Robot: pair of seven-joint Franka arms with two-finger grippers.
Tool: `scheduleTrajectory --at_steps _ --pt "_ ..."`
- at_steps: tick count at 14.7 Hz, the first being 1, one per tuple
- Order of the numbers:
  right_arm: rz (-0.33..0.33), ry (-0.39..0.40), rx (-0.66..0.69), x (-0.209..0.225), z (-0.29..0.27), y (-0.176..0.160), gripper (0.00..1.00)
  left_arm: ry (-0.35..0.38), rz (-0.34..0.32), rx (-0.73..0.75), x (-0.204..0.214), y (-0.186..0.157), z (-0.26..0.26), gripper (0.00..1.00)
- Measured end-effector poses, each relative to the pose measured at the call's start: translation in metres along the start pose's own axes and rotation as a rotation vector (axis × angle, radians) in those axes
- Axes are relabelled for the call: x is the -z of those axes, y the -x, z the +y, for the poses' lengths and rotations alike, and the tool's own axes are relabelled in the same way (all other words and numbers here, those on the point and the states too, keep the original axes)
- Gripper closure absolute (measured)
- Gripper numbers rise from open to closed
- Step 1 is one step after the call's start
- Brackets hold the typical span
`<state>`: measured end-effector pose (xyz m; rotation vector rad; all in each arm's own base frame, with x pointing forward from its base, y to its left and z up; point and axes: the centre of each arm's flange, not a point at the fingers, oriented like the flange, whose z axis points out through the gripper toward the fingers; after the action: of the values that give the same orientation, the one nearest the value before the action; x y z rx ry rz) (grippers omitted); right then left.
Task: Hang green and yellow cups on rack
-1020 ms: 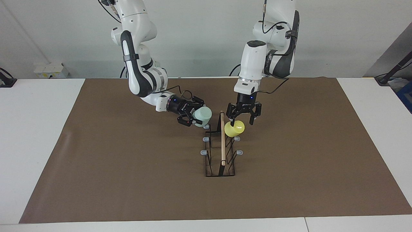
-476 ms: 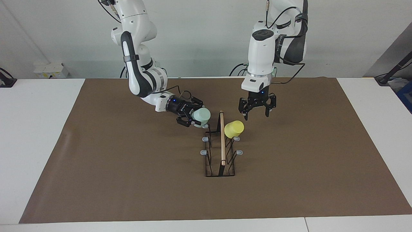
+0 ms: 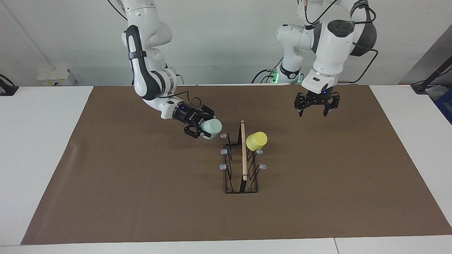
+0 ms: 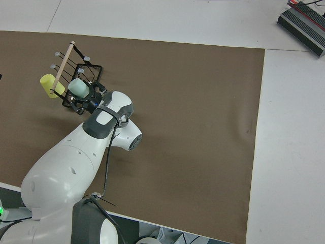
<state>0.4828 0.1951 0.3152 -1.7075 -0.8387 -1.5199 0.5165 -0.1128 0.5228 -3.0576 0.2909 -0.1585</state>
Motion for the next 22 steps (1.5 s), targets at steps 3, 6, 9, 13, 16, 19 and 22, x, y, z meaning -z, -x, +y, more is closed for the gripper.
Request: scheduleTrajectory --at_steps 3,6,9,13,16,19,22 --pt "-0.011 0.006 -0.021 0.009 -0.003 -0.023 0.30 0.039 -0.022 -0.060 0.017 -0.001 -0.050 0.00" --pt "-0.038 0.004 -0.039 0.014 -0.004 -0.041 0.30 0.043 -0.034 -0.083 0.037 -0.005 -0.089 0.00" --pt "-0.039 0.019 -0.042 0.009 -0.002 -0.061 0.30 0.049 -0.045 -0.071 0.058 -0.011 -0.113 0.00" --pt "-0.043 0.029 -0.032 -0.014 0.000 -0.082 0.30 0.047 -0.036 -0.070 0.075 -0.017 -0.115 0.00" --pt "-0.036 0.021 -0.060 -0.031 -0.004 -0.078 0.30 0.049 -0.037 -0.069 0.081 -0.015 -0.115 0.00" --pt "-0.036 0.013 -0.092 -0.048 -0.010 -0.066 0.30 0.054 -0.052 -0.070 0.080 -0.013 -0.114 0.00" --pt "-0.031 0.026 -0.106 -0.054 -0.011 -0.057 0.30 0.057 -0.067 -0.072 0.082 -0.011 -0.111 0.00"
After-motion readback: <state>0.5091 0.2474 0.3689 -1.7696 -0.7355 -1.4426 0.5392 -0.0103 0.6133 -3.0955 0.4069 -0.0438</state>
